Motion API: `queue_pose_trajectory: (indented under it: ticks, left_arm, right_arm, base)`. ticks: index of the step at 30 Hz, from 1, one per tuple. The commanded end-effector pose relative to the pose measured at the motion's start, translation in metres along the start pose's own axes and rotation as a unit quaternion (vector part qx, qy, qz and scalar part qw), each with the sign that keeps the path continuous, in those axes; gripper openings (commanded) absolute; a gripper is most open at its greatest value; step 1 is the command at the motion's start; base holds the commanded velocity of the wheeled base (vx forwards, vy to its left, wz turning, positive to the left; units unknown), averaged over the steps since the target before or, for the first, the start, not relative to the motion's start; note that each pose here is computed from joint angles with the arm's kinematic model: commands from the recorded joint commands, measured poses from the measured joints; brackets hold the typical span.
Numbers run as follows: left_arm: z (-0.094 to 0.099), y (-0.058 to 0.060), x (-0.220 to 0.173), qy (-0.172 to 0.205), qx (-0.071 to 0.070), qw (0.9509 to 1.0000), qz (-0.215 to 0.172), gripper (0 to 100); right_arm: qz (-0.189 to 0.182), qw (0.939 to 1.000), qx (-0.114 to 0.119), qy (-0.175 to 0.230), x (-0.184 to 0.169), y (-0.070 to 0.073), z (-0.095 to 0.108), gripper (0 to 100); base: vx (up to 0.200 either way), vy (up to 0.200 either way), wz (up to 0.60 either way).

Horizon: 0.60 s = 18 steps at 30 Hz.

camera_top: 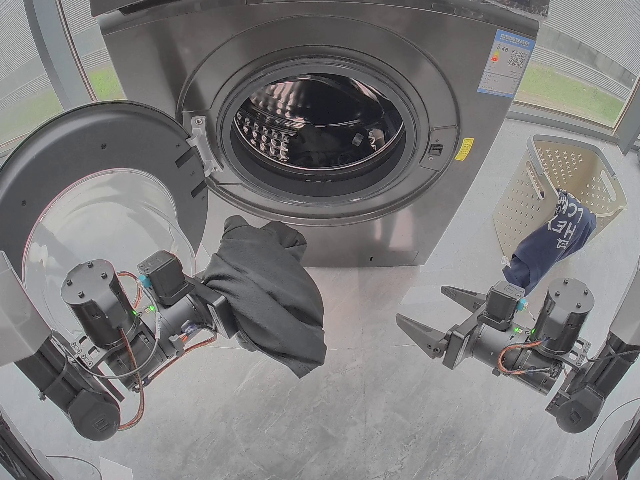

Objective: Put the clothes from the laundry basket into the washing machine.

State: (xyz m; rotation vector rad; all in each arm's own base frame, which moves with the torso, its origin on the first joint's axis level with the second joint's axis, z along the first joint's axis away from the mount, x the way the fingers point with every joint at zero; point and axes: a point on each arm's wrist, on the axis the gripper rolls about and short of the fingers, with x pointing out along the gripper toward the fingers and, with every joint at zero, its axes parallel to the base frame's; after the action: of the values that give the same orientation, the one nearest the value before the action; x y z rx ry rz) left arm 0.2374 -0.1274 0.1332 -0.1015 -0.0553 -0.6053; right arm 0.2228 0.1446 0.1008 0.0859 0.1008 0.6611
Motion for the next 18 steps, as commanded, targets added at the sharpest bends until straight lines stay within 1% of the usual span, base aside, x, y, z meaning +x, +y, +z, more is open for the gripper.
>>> queue_pose_trajectory:
  ticks: [1,11,15,18]
  left_arm:
    - [-0.002,0.000,0.000,0.003,0.000,1.0000,0.000,0]
    - [-0.007,-0.002,0.001,0.013,0.003,0.9999,-0.003,0]
    - [-0.009,-0.007,0.002,0.017,0.011,0.9997,-0.013,0]
    - [-0.010,-0.010,0.002,0.019,0.011,0.9996,-0.018,0]
  right_arm:
    - [-0.004,1.0000,0.001,0.004,0.000,-0.002,-0.002,100]
    - [0.000,1.0000,0.001,0.005,0.000,0.000,-0.002,100]
    - [0.003,1.0000,0.001,0.006,0.000,0.001,-0.003,100]
    - [0.002,1.0000,0.001,0.007,-0.001,0.001,-0.003,100]
  base:
    - [0.200,0.000,0.00]
    - [0.200,0.000,0.00]
    - [0.200,0.000,0.00]
    - [0.200,0.000,0.00]
